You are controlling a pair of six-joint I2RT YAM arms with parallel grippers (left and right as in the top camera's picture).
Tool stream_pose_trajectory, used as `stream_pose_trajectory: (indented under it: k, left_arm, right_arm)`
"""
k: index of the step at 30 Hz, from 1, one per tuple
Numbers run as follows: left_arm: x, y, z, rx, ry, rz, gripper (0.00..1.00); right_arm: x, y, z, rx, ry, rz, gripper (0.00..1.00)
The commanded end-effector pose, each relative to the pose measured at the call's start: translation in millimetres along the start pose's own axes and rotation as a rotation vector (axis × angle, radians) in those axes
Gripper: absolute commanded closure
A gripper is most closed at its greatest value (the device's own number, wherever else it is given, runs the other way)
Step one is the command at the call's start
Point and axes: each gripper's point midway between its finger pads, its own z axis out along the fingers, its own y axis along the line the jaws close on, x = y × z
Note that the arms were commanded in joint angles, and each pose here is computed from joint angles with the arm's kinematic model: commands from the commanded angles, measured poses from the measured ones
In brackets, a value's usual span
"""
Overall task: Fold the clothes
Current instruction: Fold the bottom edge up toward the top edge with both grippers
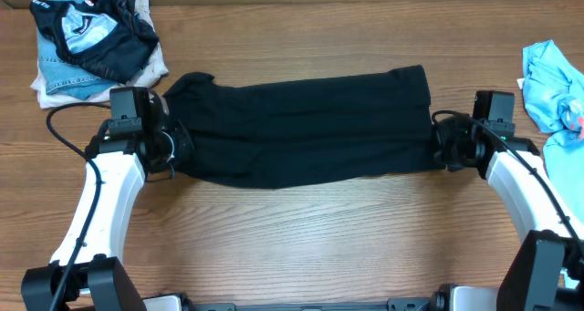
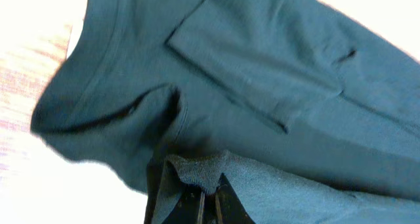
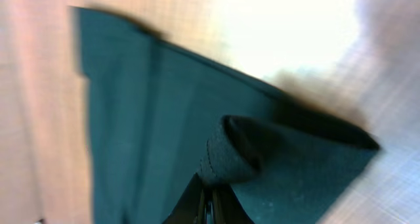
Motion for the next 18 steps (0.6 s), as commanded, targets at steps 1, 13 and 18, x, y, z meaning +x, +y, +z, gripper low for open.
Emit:
stream_pose_trajectory:
  k: [1,13,18]
  left_arm:
    - [-15.9,-9.5,-2.1,0.025,-0.051,0.024,0.96]
    - [-50.1,-1.9,4.1,-0.035,-0.191,0.042,0.95]
    - [-57.7,0.6,10.8,-0.048,-0.214,0.046,0.89]
  right_arm:
    - [1.4,26.9,5.2,-0.072,-0.022,-0.048,0.95]
    - [-8.0,45.2,28.0,-0.105,-0.132,-0.098,0.95]
    - [-12.8,50.8,27.4,-0.125,-0.157,-0.101,0.95]
